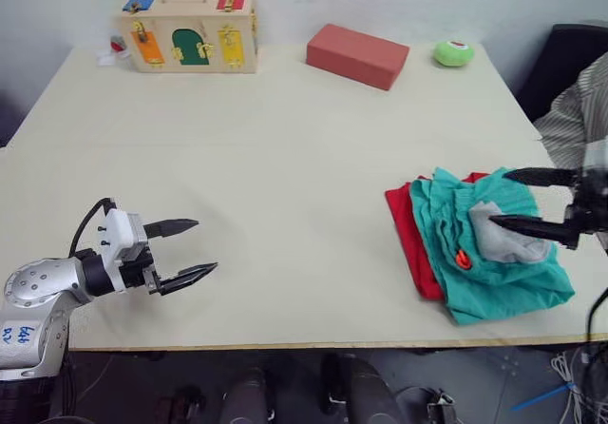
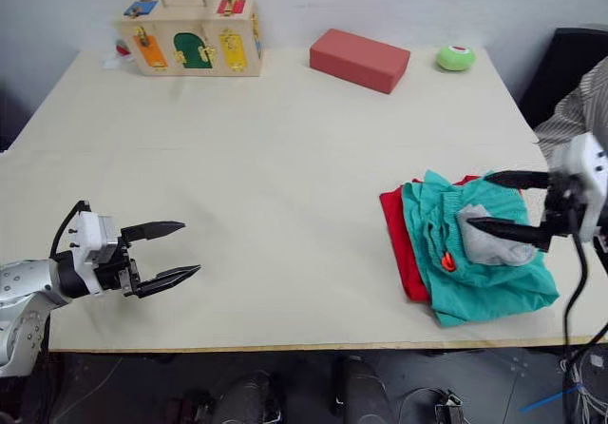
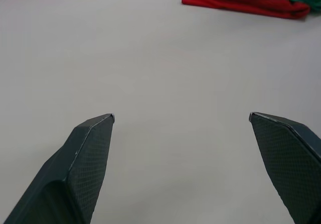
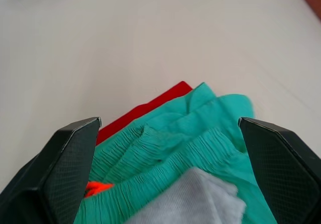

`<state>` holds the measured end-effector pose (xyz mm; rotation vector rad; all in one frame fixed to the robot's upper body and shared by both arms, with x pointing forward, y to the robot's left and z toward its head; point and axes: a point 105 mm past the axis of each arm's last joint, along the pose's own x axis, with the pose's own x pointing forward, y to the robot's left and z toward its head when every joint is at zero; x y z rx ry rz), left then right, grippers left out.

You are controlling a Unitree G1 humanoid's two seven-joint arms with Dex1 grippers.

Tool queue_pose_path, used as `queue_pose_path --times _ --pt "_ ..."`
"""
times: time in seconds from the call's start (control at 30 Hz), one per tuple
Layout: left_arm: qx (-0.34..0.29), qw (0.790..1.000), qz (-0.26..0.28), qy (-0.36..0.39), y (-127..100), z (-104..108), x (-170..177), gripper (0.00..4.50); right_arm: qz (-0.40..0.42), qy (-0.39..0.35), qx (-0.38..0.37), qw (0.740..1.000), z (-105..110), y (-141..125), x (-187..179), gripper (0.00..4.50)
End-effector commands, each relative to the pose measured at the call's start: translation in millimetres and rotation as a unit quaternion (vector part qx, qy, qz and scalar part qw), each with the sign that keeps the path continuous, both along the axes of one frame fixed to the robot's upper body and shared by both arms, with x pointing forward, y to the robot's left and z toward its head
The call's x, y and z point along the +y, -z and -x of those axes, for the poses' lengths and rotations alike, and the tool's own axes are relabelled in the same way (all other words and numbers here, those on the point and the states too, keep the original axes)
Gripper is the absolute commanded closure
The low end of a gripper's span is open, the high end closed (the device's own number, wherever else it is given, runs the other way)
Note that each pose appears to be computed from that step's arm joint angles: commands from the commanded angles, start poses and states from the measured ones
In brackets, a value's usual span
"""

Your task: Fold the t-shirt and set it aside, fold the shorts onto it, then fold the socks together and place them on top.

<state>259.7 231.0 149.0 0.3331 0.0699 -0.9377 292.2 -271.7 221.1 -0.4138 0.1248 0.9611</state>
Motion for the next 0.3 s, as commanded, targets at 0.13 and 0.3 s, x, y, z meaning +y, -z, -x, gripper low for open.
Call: queue_pose_path --times 0.13,0.3 --pt "-0.049 0.997 -0.038 -0.052 -1.0 -4.0 14.8 0.0 -0.043 -0.171 -0.097 0.98 7.8 60.0 132.4 0.02" --pt "-0.057 0.996 -0.041 -0.053 1.3 -3.8 13.1 0.0 -0.056 -0.183 -0.101 0.976 12.0 88.2 150.0 0.02"
